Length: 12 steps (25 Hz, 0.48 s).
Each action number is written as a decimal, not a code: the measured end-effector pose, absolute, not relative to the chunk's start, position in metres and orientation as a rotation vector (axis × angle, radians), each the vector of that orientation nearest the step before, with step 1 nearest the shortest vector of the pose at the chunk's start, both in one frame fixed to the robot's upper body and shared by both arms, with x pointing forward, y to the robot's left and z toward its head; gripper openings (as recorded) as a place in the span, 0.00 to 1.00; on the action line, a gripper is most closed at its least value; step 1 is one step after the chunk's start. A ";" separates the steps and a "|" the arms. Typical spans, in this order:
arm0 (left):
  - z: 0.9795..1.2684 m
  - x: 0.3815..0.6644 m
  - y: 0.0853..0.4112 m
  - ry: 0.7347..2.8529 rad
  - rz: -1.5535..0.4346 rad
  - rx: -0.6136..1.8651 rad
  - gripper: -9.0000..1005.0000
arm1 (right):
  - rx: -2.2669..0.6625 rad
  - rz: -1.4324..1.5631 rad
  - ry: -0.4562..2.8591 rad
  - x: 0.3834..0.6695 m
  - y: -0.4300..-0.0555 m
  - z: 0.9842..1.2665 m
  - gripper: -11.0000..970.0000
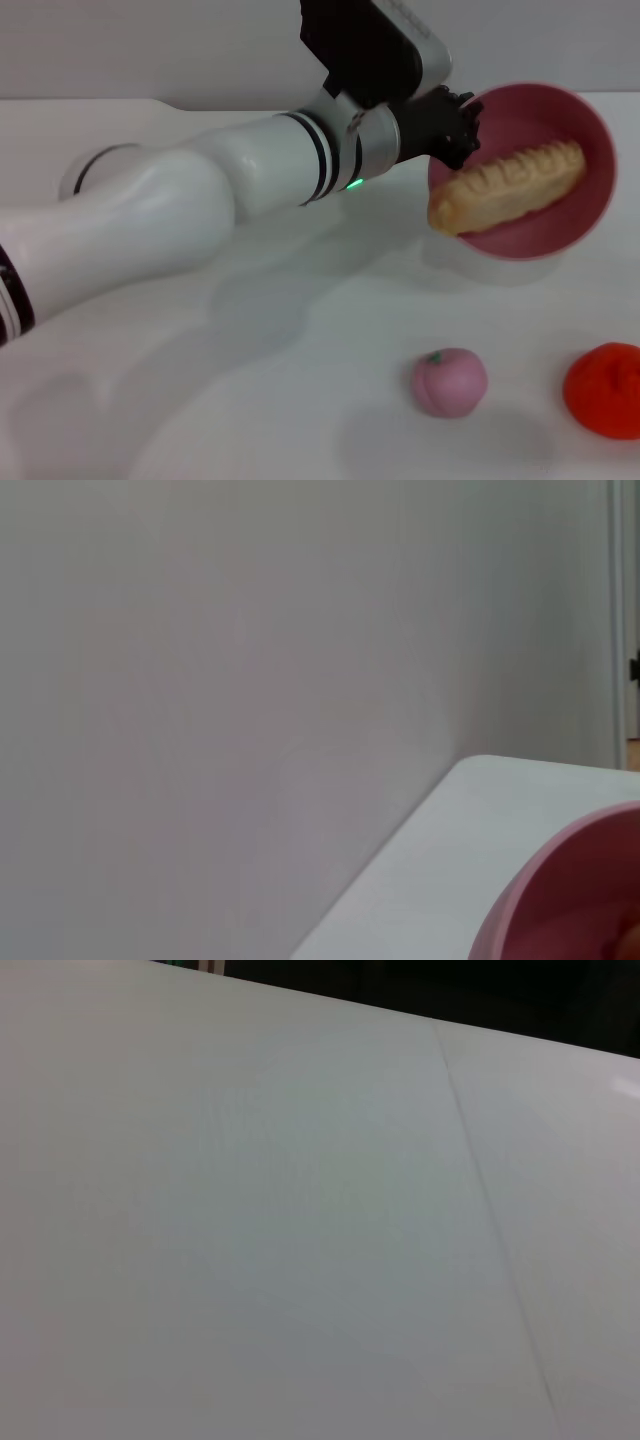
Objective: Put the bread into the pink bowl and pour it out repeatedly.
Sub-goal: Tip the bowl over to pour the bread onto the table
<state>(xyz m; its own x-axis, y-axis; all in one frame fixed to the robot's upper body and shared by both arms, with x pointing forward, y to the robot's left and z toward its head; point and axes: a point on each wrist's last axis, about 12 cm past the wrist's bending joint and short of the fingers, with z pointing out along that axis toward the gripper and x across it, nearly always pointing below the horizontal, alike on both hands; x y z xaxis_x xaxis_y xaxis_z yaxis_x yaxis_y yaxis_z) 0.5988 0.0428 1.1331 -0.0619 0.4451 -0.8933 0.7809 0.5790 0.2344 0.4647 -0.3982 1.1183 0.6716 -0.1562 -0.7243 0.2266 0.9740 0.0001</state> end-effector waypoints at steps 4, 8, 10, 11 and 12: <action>1.127 0.595 0.044 1.631 -0.306 1.075 0.05 | 0.085 -0.212 0.797 0.464 -0.397 1.119 0.56; 1.120 0.589 0.044 1.557 -0.227 1.182 0.05 | 0.073 -0.202 0.771 0.461 -0.393 1.121 0.56; 1.117 0.587 0.043 1.537 -0.203 1.219 0.05 | 0.063 -0.194 0.758 0.460 -0.391 1.122 0.56; 1.117 0.586 0.044 1.529 -0.193 1.230 0.05 | 0.059 -0.191 0.752 0.459 -0.389 1.122 0.56; 1.116 0.586 0.044 1.527 -0.188 1.236 0.05 | 0.054 -0.186 0.747 0.459 -0.388 1.122 0.56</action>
